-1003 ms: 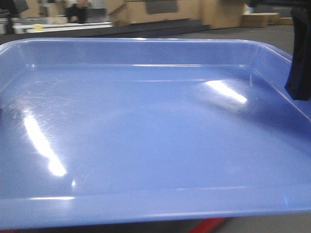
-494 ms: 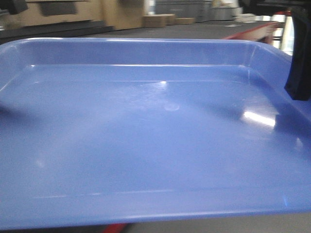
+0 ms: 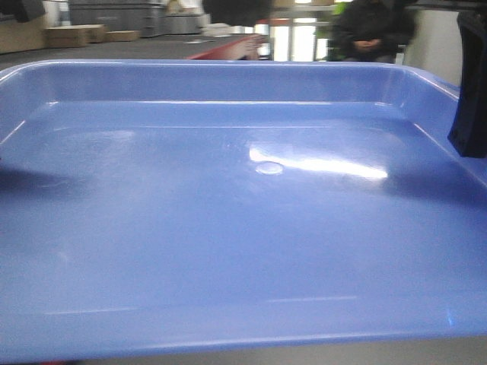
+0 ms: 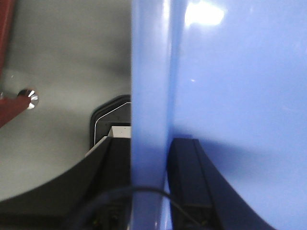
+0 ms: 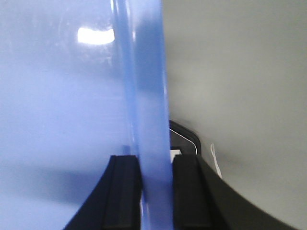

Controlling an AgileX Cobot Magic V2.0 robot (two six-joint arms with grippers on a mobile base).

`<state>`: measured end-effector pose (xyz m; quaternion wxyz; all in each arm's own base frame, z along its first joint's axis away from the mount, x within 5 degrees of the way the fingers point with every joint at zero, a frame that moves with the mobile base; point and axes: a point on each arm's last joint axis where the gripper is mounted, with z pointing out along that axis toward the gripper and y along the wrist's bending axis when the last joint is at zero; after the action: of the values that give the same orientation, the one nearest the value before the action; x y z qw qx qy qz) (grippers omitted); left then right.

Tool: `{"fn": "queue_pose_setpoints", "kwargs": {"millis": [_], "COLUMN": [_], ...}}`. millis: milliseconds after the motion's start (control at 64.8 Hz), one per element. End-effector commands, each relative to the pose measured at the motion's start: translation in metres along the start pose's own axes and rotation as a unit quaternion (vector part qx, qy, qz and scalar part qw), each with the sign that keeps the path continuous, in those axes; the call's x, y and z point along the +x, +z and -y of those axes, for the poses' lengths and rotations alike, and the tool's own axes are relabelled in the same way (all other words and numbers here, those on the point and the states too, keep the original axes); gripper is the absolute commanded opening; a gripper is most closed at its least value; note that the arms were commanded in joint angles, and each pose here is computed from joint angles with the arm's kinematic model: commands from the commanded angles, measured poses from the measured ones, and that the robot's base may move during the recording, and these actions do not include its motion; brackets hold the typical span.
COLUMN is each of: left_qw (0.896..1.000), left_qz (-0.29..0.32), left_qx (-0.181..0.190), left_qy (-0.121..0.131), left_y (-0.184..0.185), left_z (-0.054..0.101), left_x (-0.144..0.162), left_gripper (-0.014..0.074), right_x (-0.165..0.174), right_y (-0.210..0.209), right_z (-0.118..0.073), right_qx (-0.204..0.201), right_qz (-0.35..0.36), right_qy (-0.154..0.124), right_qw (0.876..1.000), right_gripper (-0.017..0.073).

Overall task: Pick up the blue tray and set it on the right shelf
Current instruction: 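Hold the tray raised in both grippers while driving to the shelf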

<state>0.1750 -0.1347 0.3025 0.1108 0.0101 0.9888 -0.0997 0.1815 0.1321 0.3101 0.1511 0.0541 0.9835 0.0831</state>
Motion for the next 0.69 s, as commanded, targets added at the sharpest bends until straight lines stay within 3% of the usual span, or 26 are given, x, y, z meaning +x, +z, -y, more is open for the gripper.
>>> {"fn": "queue_pose_setpoints", "kwargs": {"millis": [0,679], "left_qw": [0.999,0.999], "left_qz": [0.019,0.019], "left_qx": [0.049,0.049], "left_qy": [-0.010,-0.010], "left_y": [-0.0134,-0.0134], "left_z": [0.0094,0.0094], "left_x": [0.0005,0.0005], "left_gripper": [0.0106,0.0106], "right_x": [-0.0050,-0.0050], "right_y": [-0.0144,-0.0144], "right_z": [-0.0048,-0.0048], "right_qx": [-0.042,-0.042], "right_qz": [0.037,0.037], "right_qy": [0.007,0.007], "right_qw": [0.998,0.998], "right_gripper": [0.0243,0.0243]}}
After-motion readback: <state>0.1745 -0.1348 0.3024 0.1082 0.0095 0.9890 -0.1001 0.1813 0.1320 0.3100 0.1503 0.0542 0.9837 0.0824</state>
